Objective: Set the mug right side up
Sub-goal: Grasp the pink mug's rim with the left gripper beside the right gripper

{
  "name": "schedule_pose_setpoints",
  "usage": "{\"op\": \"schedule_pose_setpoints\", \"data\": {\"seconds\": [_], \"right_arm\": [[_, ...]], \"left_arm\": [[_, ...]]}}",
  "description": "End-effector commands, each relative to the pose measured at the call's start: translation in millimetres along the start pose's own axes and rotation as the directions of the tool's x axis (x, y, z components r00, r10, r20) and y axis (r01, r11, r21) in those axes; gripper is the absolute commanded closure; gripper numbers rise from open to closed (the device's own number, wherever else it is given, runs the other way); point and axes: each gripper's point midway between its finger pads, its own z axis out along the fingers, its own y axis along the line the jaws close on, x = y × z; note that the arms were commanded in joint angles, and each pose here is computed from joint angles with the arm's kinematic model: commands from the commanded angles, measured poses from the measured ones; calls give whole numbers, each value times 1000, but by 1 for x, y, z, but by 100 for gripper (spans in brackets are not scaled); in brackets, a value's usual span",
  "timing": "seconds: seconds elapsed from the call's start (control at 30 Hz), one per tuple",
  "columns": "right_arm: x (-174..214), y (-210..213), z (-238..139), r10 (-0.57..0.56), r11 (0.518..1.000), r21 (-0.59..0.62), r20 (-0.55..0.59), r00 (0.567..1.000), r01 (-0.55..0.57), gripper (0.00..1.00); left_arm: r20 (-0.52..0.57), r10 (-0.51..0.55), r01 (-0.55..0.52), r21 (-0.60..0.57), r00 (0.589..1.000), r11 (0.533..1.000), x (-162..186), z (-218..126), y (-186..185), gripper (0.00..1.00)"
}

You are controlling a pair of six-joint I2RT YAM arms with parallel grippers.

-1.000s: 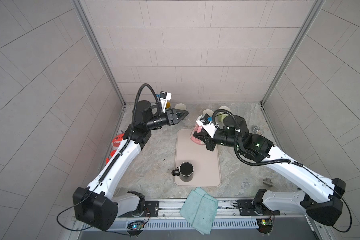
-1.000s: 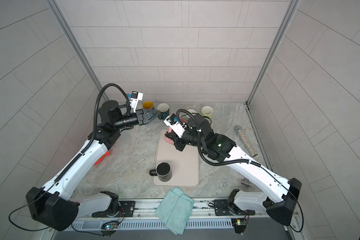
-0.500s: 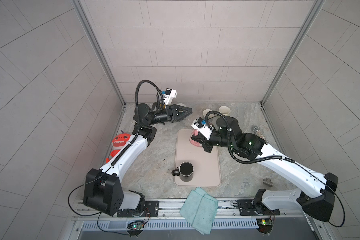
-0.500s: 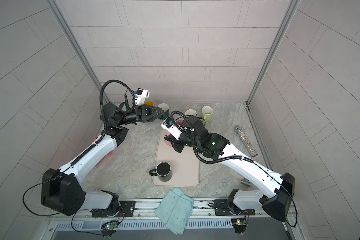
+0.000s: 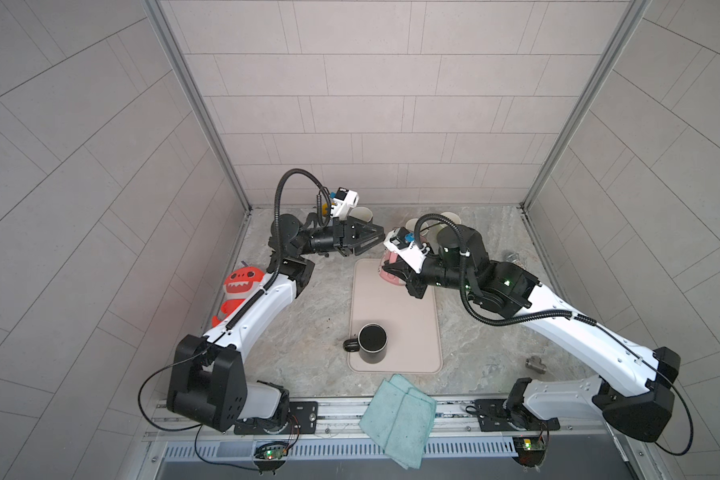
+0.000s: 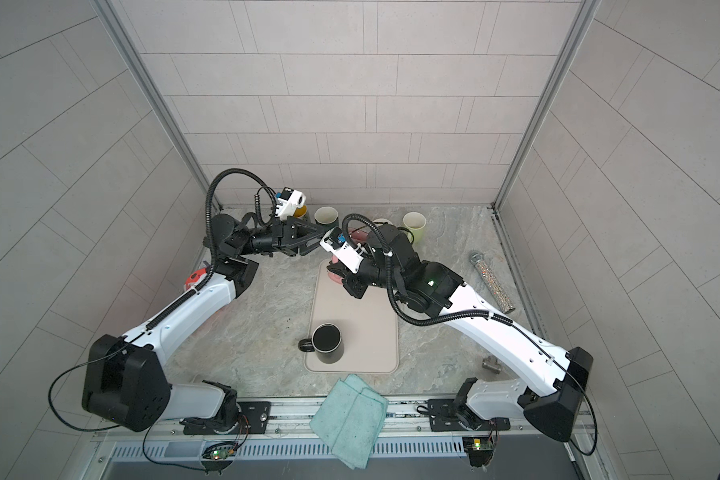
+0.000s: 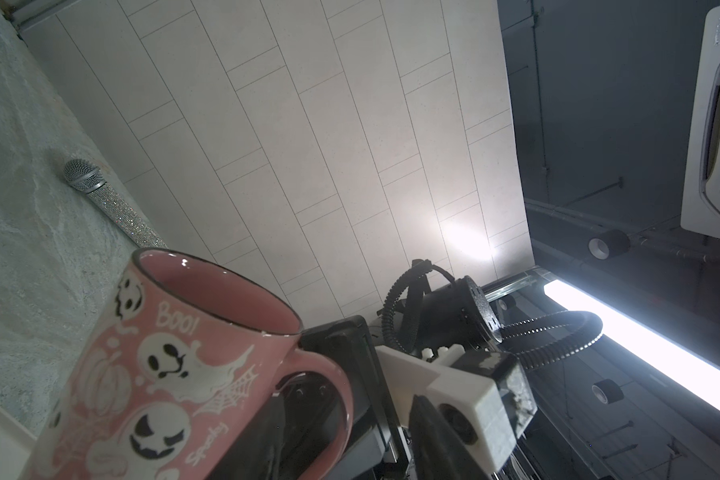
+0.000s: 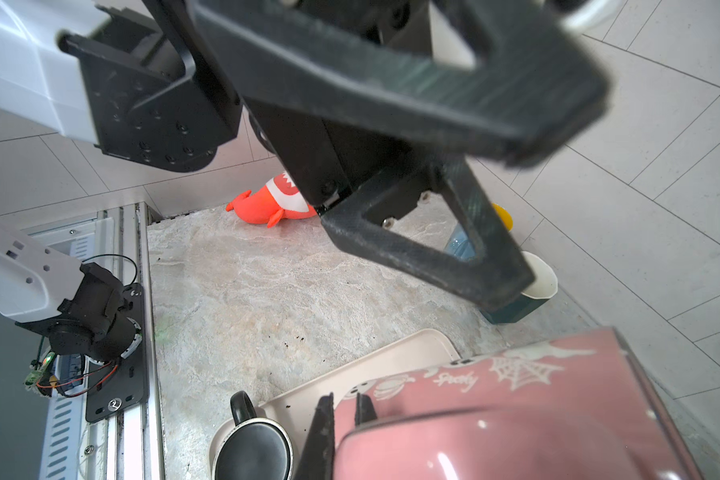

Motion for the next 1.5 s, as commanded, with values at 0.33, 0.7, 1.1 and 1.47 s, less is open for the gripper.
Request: {"op": "schedule_pose_setpoints", "data": {"seconds": [0.33,0.7,1.1,1.47], "right_arm": [[-40,-1,-1,-78,997,-3,94,992,79,100],[-41,3,5,-61,997,-34,82,995,63,100],[-35,4,15,-46,997,-56,53,998,49,100],[-37,4,18,-33,997,-63,53,998,36,100]], "left_arm": [[-69,0,1,17,998,1000,19,4,-7,44],[-90,-14,15,6,996,1000,28,6,-3,44],[-113,5,-2,20,994,1000,34,10,-12,44],[-142,-5,9,24,990,1000,42,15,-11,53]]}}
